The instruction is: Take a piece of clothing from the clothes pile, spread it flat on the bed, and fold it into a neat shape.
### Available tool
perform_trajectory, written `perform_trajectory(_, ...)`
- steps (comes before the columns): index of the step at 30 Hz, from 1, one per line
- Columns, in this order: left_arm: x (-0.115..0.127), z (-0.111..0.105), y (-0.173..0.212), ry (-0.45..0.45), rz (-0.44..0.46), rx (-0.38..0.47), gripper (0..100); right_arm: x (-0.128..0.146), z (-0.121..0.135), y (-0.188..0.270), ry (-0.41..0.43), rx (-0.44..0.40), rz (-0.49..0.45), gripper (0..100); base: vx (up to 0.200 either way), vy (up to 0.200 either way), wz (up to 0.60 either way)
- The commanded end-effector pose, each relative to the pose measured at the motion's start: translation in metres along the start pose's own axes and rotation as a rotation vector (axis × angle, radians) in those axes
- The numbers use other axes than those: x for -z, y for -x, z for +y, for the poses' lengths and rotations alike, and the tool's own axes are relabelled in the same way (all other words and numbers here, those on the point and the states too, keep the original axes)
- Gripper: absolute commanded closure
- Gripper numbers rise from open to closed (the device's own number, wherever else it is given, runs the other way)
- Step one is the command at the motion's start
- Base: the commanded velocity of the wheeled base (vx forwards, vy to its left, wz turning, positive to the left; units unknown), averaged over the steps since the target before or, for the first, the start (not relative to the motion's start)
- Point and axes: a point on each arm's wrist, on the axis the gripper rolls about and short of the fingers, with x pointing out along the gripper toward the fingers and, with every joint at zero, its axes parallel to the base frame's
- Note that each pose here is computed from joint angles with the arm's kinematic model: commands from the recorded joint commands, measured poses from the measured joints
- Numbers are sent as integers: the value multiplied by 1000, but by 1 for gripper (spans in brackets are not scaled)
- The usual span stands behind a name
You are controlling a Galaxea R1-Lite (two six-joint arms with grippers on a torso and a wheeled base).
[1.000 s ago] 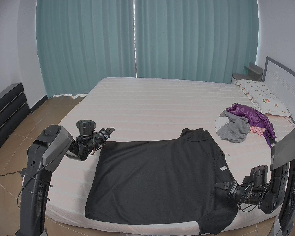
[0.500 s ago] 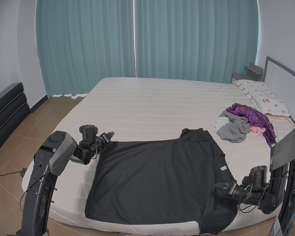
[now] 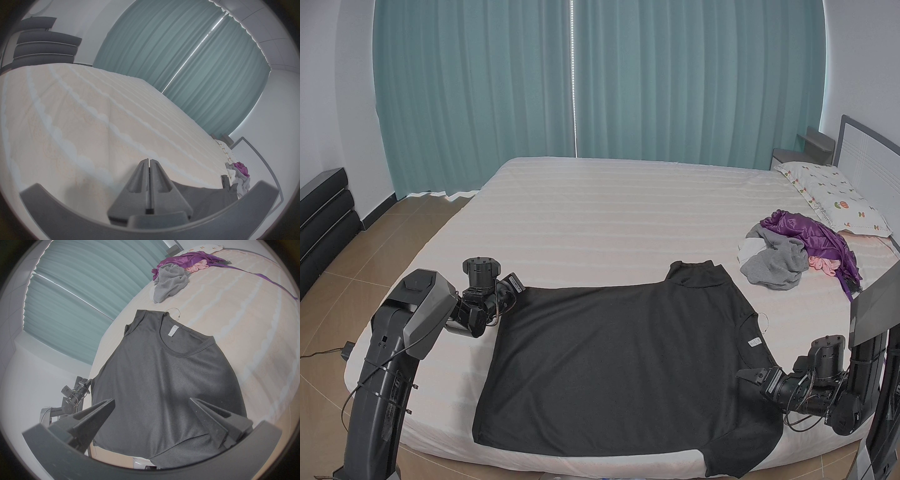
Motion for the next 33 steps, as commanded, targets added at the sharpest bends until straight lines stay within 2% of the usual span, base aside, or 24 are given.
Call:
perform_trajectory(1,-4,1,-3,3,-30,-9,100,2,-3,3,-3,13,6,0,0,0,0)
perform_trajectory(4,-7,1,-10,2,-73,-21,100,2,-3,2,-5,13,6,0,0,0,0)
perform_trajectory(33,-12,9,-11,7,-101,-52,100,3,-5,1,-9,24,13,0,0,0,0)
